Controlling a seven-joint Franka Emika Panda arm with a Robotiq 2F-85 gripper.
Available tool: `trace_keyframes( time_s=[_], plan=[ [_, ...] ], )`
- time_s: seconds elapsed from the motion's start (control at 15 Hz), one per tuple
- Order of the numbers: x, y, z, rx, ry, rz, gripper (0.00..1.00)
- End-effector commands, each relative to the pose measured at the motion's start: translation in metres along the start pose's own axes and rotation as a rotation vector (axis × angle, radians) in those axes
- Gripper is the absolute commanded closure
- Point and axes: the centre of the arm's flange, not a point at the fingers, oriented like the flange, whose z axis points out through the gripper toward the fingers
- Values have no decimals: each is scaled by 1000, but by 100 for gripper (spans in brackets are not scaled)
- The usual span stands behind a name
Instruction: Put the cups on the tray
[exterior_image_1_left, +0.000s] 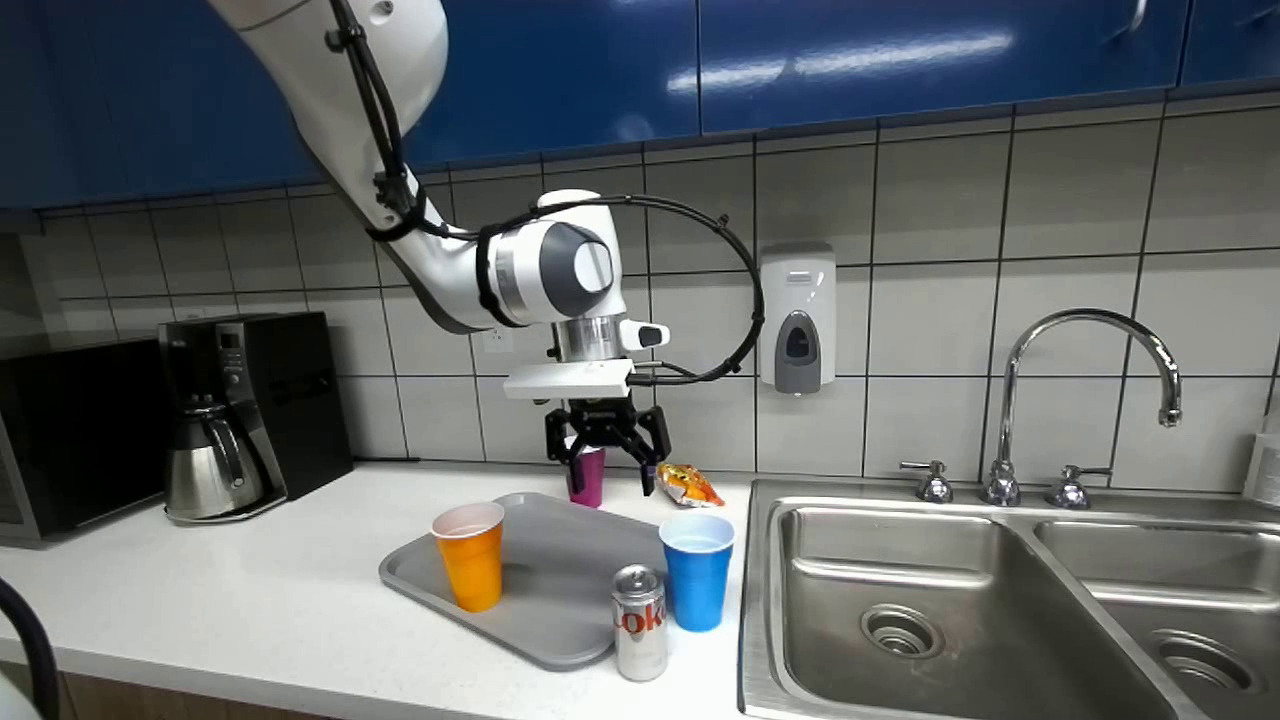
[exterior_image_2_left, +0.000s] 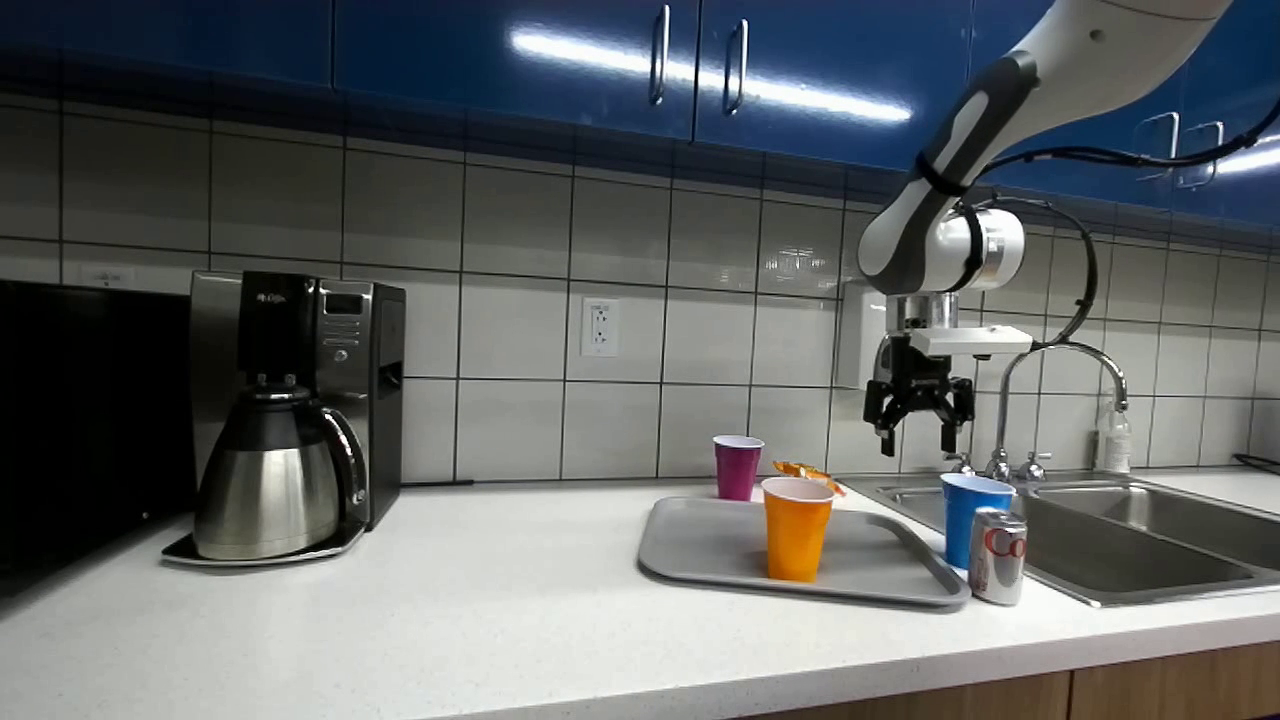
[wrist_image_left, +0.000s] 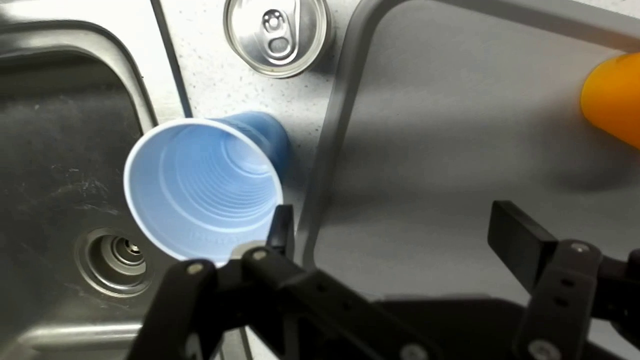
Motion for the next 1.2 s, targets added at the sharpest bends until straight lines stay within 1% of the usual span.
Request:
trace_keyframes(
  time_s=[0.0, 0.67, 1.13],
  plan=[
    [6, 12, 3, -29, -11, 44, 0],
    [16, 38, 19, -57, -28, 121, 0],
    [19, 46, 36, -72, -49, 141, 0]
  ],
)
